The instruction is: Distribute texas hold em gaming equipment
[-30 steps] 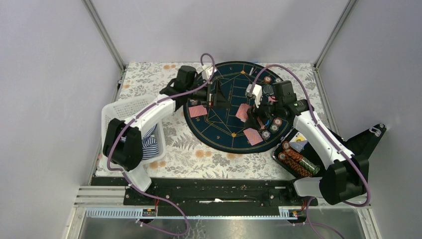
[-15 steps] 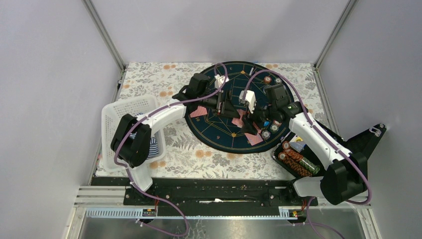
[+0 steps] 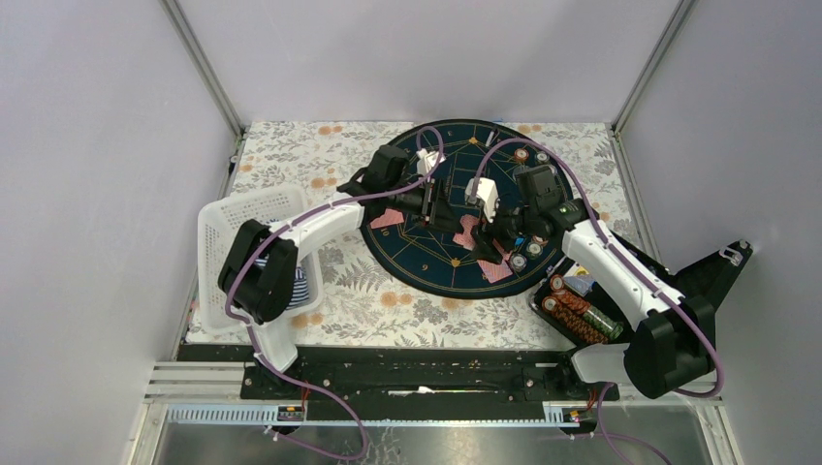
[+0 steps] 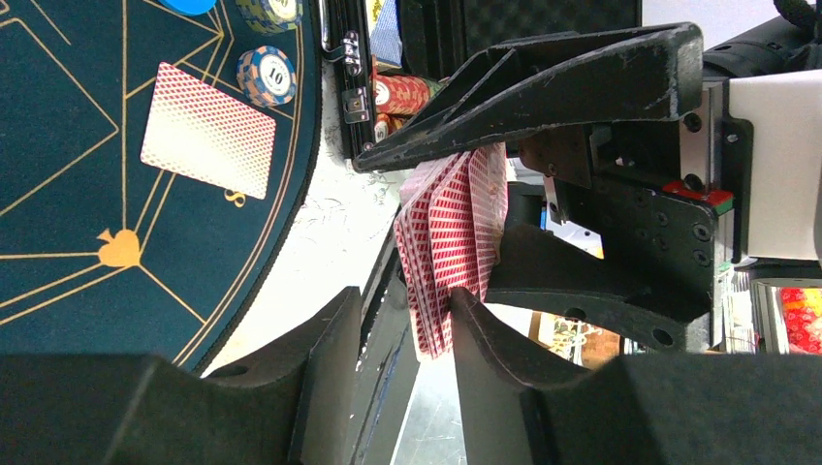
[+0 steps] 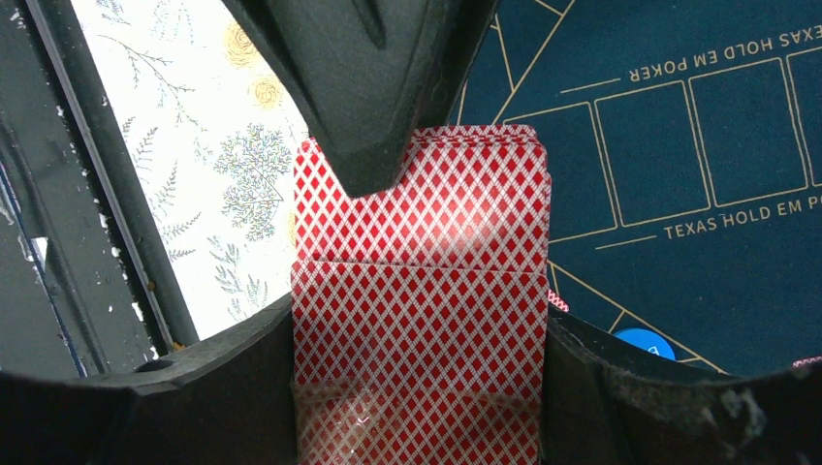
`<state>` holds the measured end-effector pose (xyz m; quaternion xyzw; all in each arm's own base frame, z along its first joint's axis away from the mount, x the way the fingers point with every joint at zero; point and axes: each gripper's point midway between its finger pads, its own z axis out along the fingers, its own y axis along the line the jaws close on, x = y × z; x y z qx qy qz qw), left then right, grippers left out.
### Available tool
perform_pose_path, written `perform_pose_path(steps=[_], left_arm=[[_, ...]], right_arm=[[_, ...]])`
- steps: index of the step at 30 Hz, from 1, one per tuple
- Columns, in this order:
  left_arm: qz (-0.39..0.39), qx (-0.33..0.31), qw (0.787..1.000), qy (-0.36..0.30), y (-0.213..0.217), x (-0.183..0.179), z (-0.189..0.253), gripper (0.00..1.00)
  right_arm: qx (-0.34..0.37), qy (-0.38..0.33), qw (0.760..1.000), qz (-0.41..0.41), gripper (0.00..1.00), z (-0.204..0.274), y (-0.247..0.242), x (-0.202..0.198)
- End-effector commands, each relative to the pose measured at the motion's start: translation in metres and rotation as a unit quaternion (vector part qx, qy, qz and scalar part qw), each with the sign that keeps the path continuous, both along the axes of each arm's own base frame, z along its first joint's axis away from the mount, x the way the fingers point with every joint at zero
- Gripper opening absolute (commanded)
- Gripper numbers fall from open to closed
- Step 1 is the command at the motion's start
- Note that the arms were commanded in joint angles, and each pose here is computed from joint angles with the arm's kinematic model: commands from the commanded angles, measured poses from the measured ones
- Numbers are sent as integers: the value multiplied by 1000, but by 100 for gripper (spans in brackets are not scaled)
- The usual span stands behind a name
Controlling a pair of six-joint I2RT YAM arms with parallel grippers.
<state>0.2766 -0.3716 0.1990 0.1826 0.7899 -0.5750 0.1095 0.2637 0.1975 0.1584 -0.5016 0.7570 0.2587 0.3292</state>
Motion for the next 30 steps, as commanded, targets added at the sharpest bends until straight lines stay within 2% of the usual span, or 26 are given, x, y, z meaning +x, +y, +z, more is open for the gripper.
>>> perform_pose_path(steps=[1, 9, 14, 17, 30], left_arm=[[15, -7, 1000, -23, 7, 8, 6, 41], [10, -29, 998, -48, 10, 3, 23, 38], [-12, -40, 997, -65, 0, -7, 33, 55], [-17, -38, 997, -64, -8, -8, 32, 58], [27, -9, 999, -44, 8, 13, 14, 32]], right_arm=[[13, -38, 999, 13, 0, 16, 6, 3], [8, -36, 999, 14, 0, 12, 5, 3], [6, -35, 999, 15, 0, 11, 6, 3], [6, -35, 999, 17, 0, 11, 7, 3], [11, -43, 999, 12, 0, 17, 7, 4]])
